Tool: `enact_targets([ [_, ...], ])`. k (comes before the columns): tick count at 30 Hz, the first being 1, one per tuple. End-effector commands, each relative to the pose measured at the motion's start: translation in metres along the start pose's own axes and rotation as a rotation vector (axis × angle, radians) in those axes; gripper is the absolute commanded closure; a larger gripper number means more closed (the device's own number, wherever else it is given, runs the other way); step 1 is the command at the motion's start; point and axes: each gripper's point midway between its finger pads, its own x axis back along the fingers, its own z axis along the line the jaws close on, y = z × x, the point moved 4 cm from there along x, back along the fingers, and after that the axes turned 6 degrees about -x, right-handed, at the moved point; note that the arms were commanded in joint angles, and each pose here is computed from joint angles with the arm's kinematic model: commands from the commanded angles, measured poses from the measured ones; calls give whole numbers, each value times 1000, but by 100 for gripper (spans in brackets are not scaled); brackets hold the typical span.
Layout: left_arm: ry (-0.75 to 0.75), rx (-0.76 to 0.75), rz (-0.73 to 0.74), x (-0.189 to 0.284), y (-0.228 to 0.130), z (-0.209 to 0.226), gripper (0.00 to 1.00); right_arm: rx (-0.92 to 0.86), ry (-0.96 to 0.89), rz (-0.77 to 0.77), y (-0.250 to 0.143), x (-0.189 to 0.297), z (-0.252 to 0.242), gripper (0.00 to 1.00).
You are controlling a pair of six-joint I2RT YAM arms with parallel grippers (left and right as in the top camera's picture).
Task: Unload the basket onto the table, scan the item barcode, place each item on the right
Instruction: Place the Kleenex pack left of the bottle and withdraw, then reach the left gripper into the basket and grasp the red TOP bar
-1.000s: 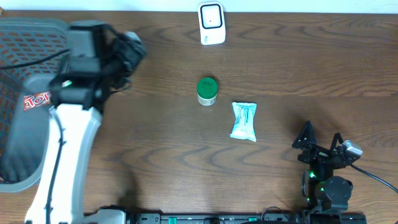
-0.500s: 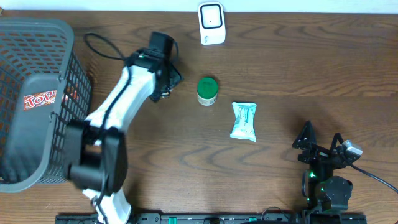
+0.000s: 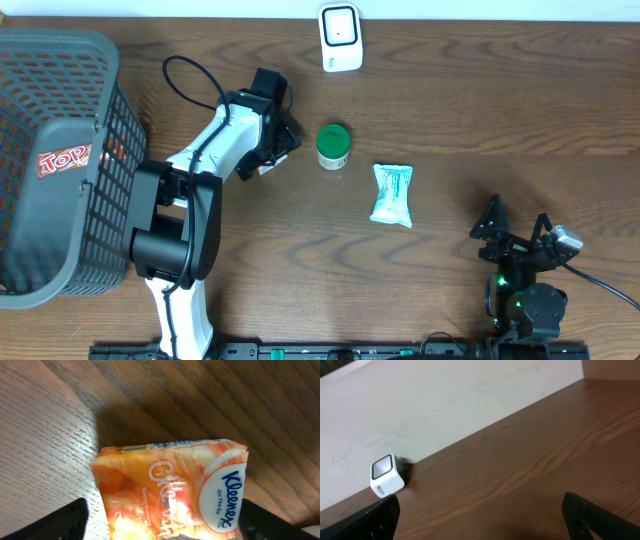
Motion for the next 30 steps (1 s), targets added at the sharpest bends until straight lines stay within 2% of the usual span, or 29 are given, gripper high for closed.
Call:
enact_targets([
  [1, -37, -82, -67, 29, 10, -4, 0, -6, 6, 6, -1, 0, 1, 1],
  [6, -137, -214, -207, 94, 24, -15, 2, -6, 6, 5, -1, 0, 1, 1],
  [7, -175, -235, -266, 122, 28, -17, 2, -6, 6, 5, -1, 0, 1, 1],
  [11, -248, -224, -440, 194, 36, -6, 2, -6, 6, 6, -1, 0, 1, 1],
  [15, -201, -122, -673, 260, 49, 33, 2, -6, 6, 6, -1, 0, 1, 1],
  [20, -23, 78, -916, 319, 59, 104, 2, -6, 7, 5, -1, 0, 1, 1],
  [25, 48, 256, -979, 339, 68, 161, 2, -6, 6, 6, -1, 0, 1, 1],
  [26, 55, 331, -980, 339, 72, 176, 2, -6, 6, 6, -1, 0, 1, 1],
  [30, 17, 427, -974, 338, 87, 208, 2, -6, 6, 6, -1, 0, 1, 1],
])
